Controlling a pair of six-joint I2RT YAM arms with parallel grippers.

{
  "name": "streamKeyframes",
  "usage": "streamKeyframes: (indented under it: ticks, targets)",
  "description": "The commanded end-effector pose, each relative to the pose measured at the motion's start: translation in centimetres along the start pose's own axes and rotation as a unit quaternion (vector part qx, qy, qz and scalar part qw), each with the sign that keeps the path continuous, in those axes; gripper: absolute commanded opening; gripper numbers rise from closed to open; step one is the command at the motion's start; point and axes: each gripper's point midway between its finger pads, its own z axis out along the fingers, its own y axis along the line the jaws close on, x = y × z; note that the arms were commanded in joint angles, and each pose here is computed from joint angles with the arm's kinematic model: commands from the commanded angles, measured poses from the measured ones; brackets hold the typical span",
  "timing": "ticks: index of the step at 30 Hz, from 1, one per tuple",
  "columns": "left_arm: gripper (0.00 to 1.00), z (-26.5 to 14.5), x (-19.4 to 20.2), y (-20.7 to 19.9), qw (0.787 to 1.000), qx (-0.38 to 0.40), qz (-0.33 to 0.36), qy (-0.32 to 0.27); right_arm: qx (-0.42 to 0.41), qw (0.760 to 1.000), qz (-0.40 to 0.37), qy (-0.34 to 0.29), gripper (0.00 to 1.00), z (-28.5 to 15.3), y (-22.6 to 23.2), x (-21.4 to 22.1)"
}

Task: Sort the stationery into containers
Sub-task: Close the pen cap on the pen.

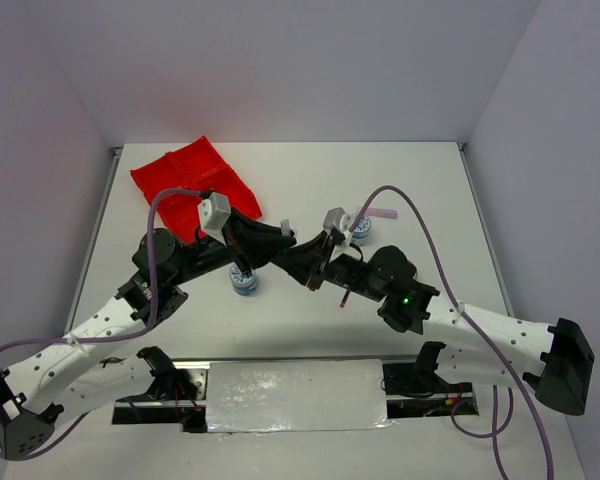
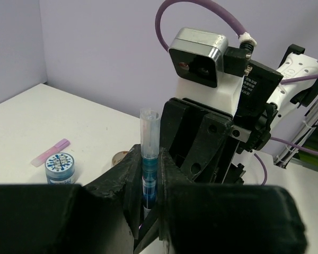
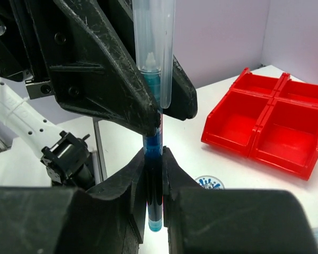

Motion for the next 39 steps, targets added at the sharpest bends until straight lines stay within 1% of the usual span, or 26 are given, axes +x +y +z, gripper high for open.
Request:
streamKeyframes:
  ticks: [1, 3, 4, 5, 6, 10, 11, 12, 13, 14, 15, 17, 19, 20, 21, 25, 27, 30, 32, 35, 36, 37, 38, 39]
  targets:
    - [0.18, 0.1, -1.4, -1.8, 0.998, 0.046, 0.037, -0.021, -0.006, 0.999, 0.006, -0.031, 0.0, 0.7, 0.3, -2.6]
    - [0.33, 0.1, -1.3, -1.7, 0.998, 0.047, 0.043, -0.021, 0.0, 0.999, 0.01, -0.031, 0.0, 0.8, 0.1, -2.5]
    - [0.48, 0.1, -1.4, -1.6, 0.998, 0.042, 0.046, -0.023, 0.01, 0.999, 0.011, -0.031, 0.0, 0.7, -0.2, -2.5]
    - [0.54, 0.1, -1.3, -1.4, 0.998, 0.038, 0.045, -0.02, 0.014, 0.999, 0.013, -0.031, 0.0, 0.7, -0.3, -2.5]
    - [0.68, 0.1, -1.3, -1.3, 0.998, 0.034, 0.046, -0.021, 0.015, 0.999, 0.014, -0.032, 0.0, 0.8, -0.3, -2.6]
    - [0.78, -0.1, -2.0, -0.9, 0.998, 0.019, 0.05, -0.03, 0.01, 1.0, 0.008, -0.021, 0.0, 0.9, -0.3, -2.1]
    - [0.82, -0.1, -2.5, -0.7, 0.998, 0.007, 0.051, -0.037, 0.008, 1.0, 0.008, -0.021, 0.0, 1.0, -0.2, -2.1]
    - [0.87, -0.2, -3.1, -0.8, 0.998, 0.005, 0.054, -0.041, 0.006, 1.0, 0.009, -0.017, 0.0, 1.0, -0.1, -1.9]
    - [0.89, -0.2, -3.5, -0.9, 0.997, 0.003, 0.058, -0.046, 0.003, 1.0, 0.009, -0.015, 0.0, 1.2, -0.1, -1.8]
    - [0.94, -0.2, -4.4, -0.5, 0.996, -0.01, 0.064, -0.055, 0.002, 1.0, 0.008, -0.012, 0.0, 1.2, -0.1, -1.7]
    - [0.95, -0.2, -4.6, -0.4, 0.996, -0.015, 0.064, -0.056, -0.001, 1.0, 0.008, -0.011, 0.0, 1.3, 0.0, -1.7]
    - [0.95, 0.0, -5.5, 0.4, 0.995, -0.041, 0.068, -0.063, -0.008, 1.0, 0.008, -0.009, 0.0, 1.3, 0.3, -1.7]
    - [0.94, 0.3, -5.4, 1.2, 0.995, -0.058, 0.065, -0.055, -0.009, 1.0, 0.007, -0.008, 0.0, 1.3, 0.3, -1.6]
    - [0.93, 0.4, -5.9, 1.2, 0.994, -0.062, 0.064, -0.058, -0.008, 1.0, 0.006, -0.009, 0.0, 1.3, 0.3, -1.7]
    - [0.89, 0.5, -5.8, 1.4, 0.994, -0.066, 0.061, -0.055, -0.008, 1.0, 0.007, -0.007, 0.0, 1.3, 0.3, -1.6]
    - [0.85, 0.7, -6.0, 1.4, 0.994, -0.067, 0.055, -0.06, -0.006, 1.0, 0.004, -0.007, 0.0, 1.3, 0.2, -1.7]
    - [0.8, 0.7, -5.9, 1.5, 0.995, -0.067, 0.053, -0.06, -0.005, 1.0, 0.004, -0.007, 0.0, 1.3, 0.2, -1.8]
    - [0.65, 0.9, -5.6, 1.5, 0.995, -0.065, 0.05, -0.053, -0.005, 1.0, 0.002, -0.01, 0.0, 1.2, 0.2, -1.9]
    - [0.61, 1.0, -5.2, 1.6, 0.996, -0.064, 0.048, -0.048, -0.004, 1.0, 0.001, -0.012, 0.0, 1.2, 0.2, -2.1]
    - [0.61, 1.1, -4.6, 1.6, 0.996, -0.061, 0.043, -0.043, -0.002, 1.0, 0.001, -0.011, 0.0, 1.1, 0.1, -2.1]
    - [0.59, 1.1, -4.5, 1.7, 0.996, -0.06, 0.043, -0.044, 0.001, 1.0, 0.001, -0.012, 0.0, 1.1, 0.0, -2.1]
    - [0.55, 1.1, -4.4, 1.7, 0.996, -0.06, 0.042, -0.043, 0.002, 1.0, 0.001, -0.011, 0.0, 1.1, 0.0, -2.0]
    - [0.45, 1.1, -4.4, 1.7, 0.997, -0.059, 0.039, -0.042, 0.004, 1.0, 0.002, -0.012, 0.0, 1.1, -0.1, -2.1]
    - [0.42, 1.1, -4.1, 1.6, 0.997, -0.057, 0.038, -0.038, 0.007, 1.0, 0.002, -0.013, 0.0, 1.1, -0.2, -2.2]
